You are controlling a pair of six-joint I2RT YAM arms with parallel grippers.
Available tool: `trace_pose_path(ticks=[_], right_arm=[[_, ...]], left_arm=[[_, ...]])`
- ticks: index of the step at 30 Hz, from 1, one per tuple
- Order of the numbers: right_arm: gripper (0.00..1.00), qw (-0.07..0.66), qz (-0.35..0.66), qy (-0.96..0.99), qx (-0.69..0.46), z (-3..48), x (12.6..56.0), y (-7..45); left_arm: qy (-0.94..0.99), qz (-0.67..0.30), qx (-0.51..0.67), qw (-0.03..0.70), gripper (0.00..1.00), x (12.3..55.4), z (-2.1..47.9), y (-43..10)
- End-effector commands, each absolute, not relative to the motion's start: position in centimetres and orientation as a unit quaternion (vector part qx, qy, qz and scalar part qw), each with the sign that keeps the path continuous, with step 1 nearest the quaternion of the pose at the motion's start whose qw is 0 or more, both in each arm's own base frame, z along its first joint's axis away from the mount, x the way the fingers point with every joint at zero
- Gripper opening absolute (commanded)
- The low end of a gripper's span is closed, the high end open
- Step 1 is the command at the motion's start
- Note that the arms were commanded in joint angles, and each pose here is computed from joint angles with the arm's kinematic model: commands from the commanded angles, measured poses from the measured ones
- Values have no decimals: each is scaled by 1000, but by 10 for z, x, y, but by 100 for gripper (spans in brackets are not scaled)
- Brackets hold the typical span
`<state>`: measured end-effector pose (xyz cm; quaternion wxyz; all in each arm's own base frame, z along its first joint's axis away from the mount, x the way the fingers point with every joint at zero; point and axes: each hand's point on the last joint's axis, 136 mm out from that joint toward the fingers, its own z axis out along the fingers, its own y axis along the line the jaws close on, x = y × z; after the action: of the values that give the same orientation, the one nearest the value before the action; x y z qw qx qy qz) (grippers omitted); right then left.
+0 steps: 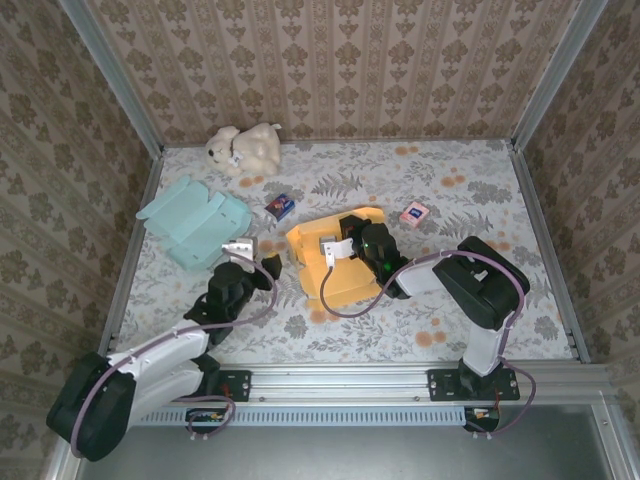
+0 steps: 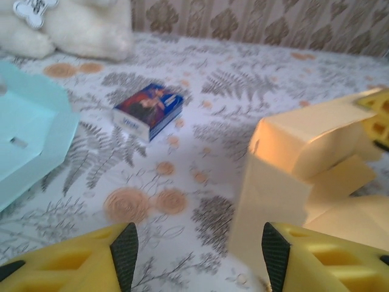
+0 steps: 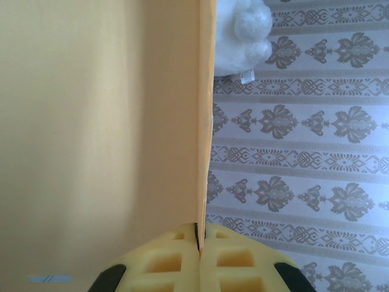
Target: Fold the paper box
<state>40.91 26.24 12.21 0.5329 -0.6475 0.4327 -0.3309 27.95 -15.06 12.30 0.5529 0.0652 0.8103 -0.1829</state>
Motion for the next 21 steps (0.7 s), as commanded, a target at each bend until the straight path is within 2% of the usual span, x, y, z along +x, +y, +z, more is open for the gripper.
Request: trace_pose_path(ticks=[1,10,21], right_arm=[[0,533,-343,432,-641,115,411,257],[0,536,-361,417,-639,108,415,254],[0,532,-357,416,-645,105,413,251]], left_arm=[[834,-160,45,526,59,286,101,-138],[823,-221,84,516,58,307,92,-165],[803,-246,125,529,57,329,91,-189]])
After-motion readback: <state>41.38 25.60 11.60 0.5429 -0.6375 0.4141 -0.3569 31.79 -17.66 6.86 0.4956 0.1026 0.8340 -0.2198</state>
